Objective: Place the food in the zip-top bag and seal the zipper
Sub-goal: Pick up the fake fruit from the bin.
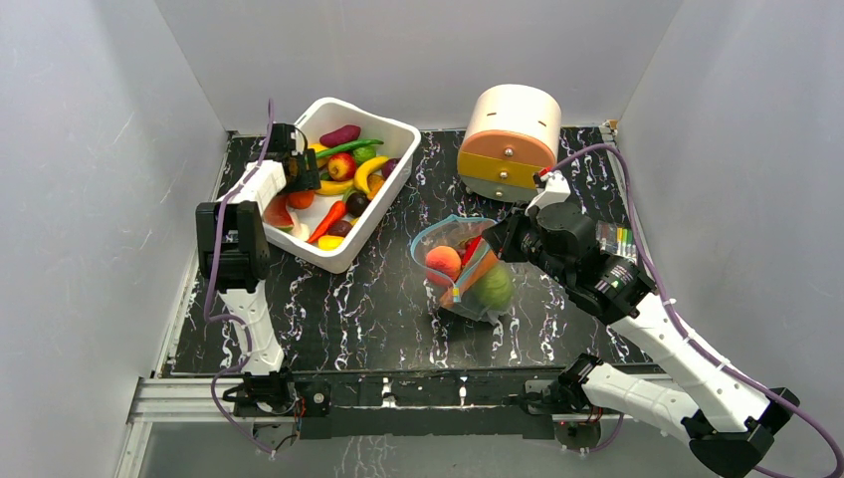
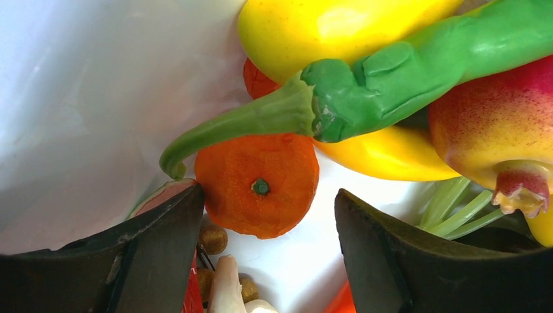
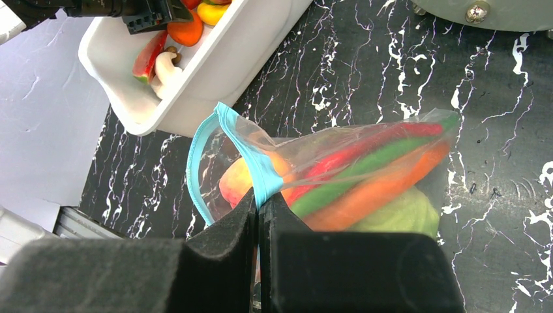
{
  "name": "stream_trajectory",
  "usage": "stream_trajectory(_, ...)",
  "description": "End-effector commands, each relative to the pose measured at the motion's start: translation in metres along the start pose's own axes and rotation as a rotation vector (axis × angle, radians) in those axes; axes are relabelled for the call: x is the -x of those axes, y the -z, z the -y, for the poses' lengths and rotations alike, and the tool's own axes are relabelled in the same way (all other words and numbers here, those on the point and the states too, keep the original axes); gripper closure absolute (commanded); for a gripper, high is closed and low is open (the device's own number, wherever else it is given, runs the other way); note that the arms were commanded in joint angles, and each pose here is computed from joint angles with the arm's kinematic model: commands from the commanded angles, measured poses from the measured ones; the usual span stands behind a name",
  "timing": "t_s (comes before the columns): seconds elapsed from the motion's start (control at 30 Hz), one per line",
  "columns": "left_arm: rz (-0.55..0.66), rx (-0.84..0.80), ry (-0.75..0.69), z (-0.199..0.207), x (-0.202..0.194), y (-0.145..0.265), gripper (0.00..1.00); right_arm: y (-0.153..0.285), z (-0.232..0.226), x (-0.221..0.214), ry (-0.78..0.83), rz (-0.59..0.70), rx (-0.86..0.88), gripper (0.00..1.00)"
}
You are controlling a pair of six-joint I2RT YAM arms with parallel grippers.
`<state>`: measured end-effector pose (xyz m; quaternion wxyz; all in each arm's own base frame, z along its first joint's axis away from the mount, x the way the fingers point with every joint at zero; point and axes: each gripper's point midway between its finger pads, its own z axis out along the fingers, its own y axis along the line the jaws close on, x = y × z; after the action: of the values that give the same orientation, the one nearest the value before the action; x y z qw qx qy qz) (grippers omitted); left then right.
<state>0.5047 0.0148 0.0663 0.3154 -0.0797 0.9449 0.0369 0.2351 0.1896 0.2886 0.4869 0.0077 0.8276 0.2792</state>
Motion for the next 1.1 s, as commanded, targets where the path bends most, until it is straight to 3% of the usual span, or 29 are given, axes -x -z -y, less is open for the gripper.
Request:
stream_trajectory(0.0, -0.023, 0.043, -0.005, -0.011, 0.001, -0.003, 0.30, 0.013, -0.029, 0.050, -0.030, 0.169, 0.098, 1.00)
stream_trajectory(0.33, -0.055, 0.061, -0.025, -0.014, -0.004, -0.007, 0.30, 0.016, -0.031, 0.052, -0.039, 0.175, 0.107, 1.00)
stream_trajectory(0.7, -0.032, 0.018, -0.021, -0.006, 0.007, 0.012, 0.55, 0.019, -0.033, 0.053, -0.058, 0.173, 0.118, 1.00)
stream_trajectory(1.07, 0.004, -0.027, 0.016, -0.002, 0.008, 0.052, 0.65, 0.015, -0.016, 0.044, -0.056, 0.153, 0.038, 1.00)
